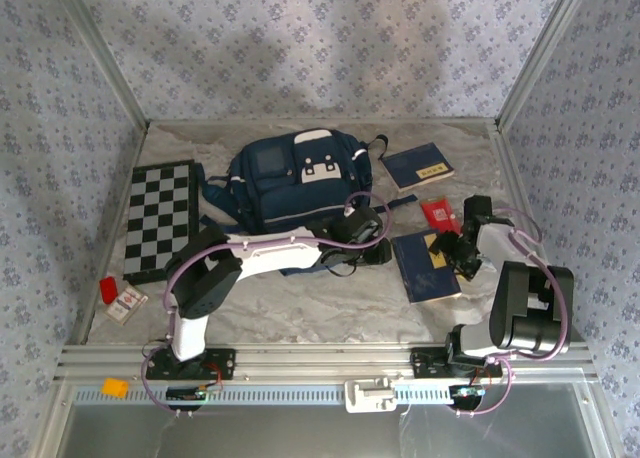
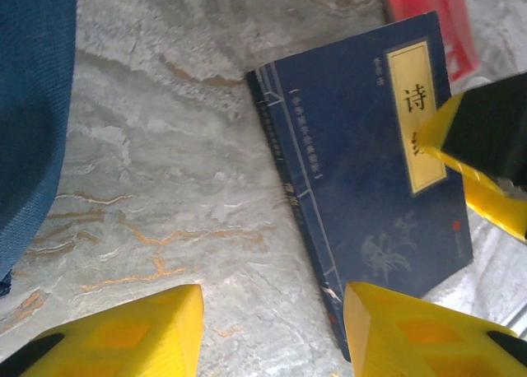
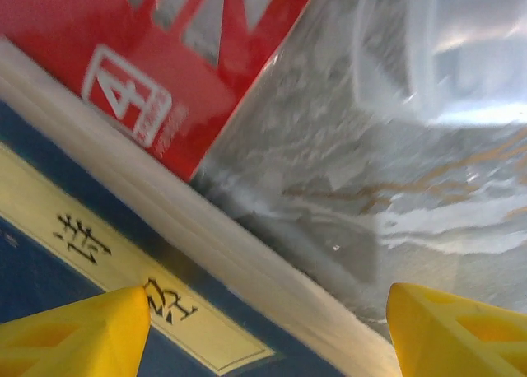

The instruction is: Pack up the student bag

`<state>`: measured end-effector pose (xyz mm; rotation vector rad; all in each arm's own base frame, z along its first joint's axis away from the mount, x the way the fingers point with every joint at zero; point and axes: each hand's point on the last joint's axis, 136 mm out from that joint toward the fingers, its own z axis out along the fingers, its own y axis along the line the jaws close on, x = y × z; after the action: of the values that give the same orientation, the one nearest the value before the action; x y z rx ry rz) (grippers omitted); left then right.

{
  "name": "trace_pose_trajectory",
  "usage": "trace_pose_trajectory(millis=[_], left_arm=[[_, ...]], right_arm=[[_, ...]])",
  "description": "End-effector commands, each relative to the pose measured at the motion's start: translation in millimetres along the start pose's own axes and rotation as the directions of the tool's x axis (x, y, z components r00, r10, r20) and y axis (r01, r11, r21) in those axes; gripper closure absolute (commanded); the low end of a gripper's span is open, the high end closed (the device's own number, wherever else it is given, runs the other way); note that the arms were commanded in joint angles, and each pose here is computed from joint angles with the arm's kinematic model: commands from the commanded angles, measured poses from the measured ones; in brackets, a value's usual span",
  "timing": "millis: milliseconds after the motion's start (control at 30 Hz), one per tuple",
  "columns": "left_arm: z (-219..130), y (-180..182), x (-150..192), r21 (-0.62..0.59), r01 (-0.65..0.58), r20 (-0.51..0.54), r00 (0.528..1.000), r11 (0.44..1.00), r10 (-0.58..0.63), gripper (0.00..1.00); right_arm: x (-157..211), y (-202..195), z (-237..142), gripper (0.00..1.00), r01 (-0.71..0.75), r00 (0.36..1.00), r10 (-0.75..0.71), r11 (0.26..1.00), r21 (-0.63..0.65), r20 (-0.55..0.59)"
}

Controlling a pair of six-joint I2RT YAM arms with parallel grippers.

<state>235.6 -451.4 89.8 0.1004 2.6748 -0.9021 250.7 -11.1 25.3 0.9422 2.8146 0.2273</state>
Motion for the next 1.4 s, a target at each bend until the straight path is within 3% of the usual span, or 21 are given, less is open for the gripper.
trace_pose_trajectory(millis=[0,233,400,500,600,900,1367], left_arm=[[4,-4,-8,0.004,0.052,0.043,0.998,0.999,-0.052,0.52],[8,14,-1,-0.047,0.059,0.033,0.998,0.997,-0.057,0.53],[19,15,7,-0.04,0.064,-0.002,0.998,0.997,-0.064,0.54],[26,18,8,-0.052,0.063,-0.012,0.998,0.997,-0.064,0.55],[32,16,12,-0.049,0.052,-0.034,0.998,0.997,-0.054,0.56],[46,17,20,-0.041,0.056,-0.075,0.995,0.998,-0.059,0.56],[48,31,22,-0.089,0.029,-0.082,0.996,0.996,-0.036,0.58]], right_arm=[[20,11,3,0.23,0.038,0.998,-0.039,0.999,-0.038,-0.042],[72,40,-11,0.35,0.07,0.989,-0.095,0.975,-0.21,-0.11],[74,35,-23,0.47,0.01,0.993,-0.038,0.968,-0.25,-0.11],[63,31,-21,0.53,0.068,0.993,-0.09,0.966,-0.25,-0.08],[70,32,-13,0.56,0.092,0.98,-0.134,0.961,-0.261,-0.144],[85,36,0,0.53,0.131,0.96,-0.188,0.956,-0.263,-0.206],[83,60,-38,0.49,0.169,0.961,-0.237,0.909,-0.38,-0.139]])
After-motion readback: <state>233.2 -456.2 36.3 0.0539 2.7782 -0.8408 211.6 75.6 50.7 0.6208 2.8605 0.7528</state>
